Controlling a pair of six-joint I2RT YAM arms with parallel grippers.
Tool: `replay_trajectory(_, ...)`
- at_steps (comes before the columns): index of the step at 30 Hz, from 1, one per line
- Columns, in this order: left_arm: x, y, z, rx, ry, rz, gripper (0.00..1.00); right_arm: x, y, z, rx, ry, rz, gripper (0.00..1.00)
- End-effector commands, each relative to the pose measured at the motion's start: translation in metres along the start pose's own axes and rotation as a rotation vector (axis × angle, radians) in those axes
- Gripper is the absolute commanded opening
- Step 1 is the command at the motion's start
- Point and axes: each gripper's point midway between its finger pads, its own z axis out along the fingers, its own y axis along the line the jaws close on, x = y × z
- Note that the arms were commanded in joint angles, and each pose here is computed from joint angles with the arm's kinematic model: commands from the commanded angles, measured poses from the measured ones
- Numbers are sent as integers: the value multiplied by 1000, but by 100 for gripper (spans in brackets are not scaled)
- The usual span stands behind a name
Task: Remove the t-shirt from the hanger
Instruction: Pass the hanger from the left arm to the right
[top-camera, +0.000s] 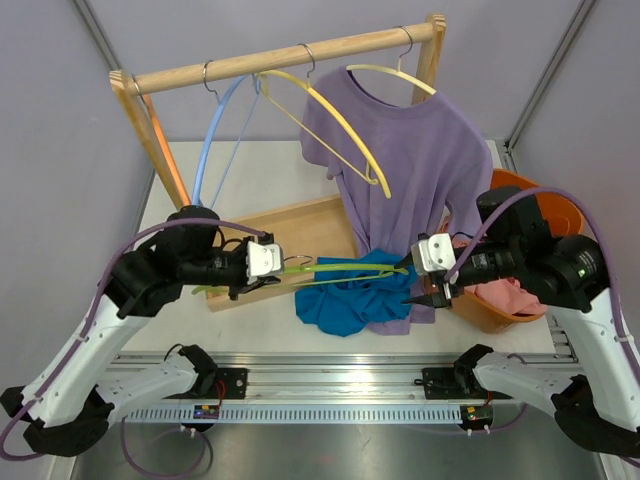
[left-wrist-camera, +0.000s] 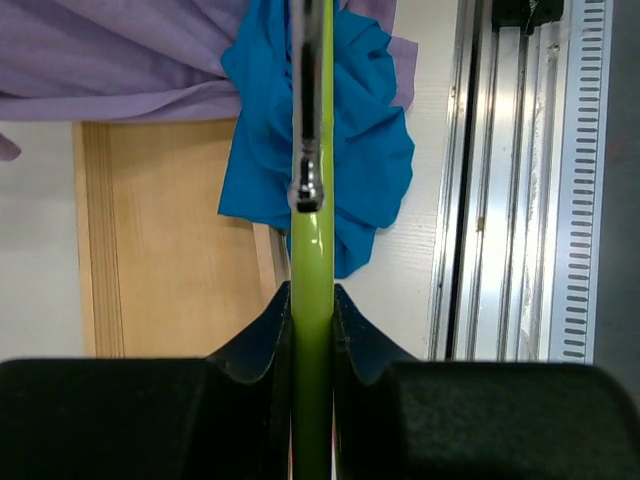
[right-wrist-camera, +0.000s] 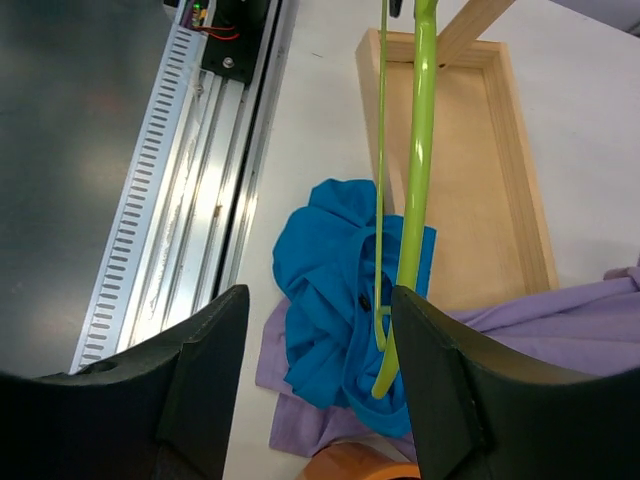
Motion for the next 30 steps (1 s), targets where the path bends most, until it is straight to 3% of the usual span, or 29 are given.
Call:
replay_trajectory(1,-55,6,-6,13,-197,130,0,1,-2,15,-82,-20,95,66)
replay_trajectory(8,-74,6,0,52,-272,120,0,14,-30,30,-11,11,147,66)
replay_trajectory(14,-85,5,5,69,-333,105,0,21,-28,42,-66,9,204,63)
replay_trajectory(16,-88,5,7,79,-354,91,0,22,-24,42,-79,6,221,54)
replay_trajectory(17,-91,7,8,75,-368,96,0,21,-22,41,-84,6,226,44)
replay_trajectory(18,-92,8,9,72,-374,90,0,21,-21,40,-85,10,229,23)
replay_trajectory(19,-92,8,11,72,-376,80,0,20,-17,36,-84,14,231,13)
replay_trajectory(21,-92,14,16,50,-388,43,0,19,-14,28,-59,36,236,0)
replay_trajectory(22,-92,16,18,42,-395,26,2,19,-12,24,-46,52,253,0)
replay_trajectory(23,-96,26,19,-6,-414,18,20,22,-14,19,-11,78,260,0)
replay_trajectory(26,-94,43,23,-93,-423,-82,51,37,-11,6,98,152,330,0)
replay_trajectory(27,-90,54,23,-157,-408,-131,75,40,-5,-1,130,164,351,0)
replay_trajectory(30,-69,86,21,-346,-316,-264,99,60,7,-12,212,221,426,0)
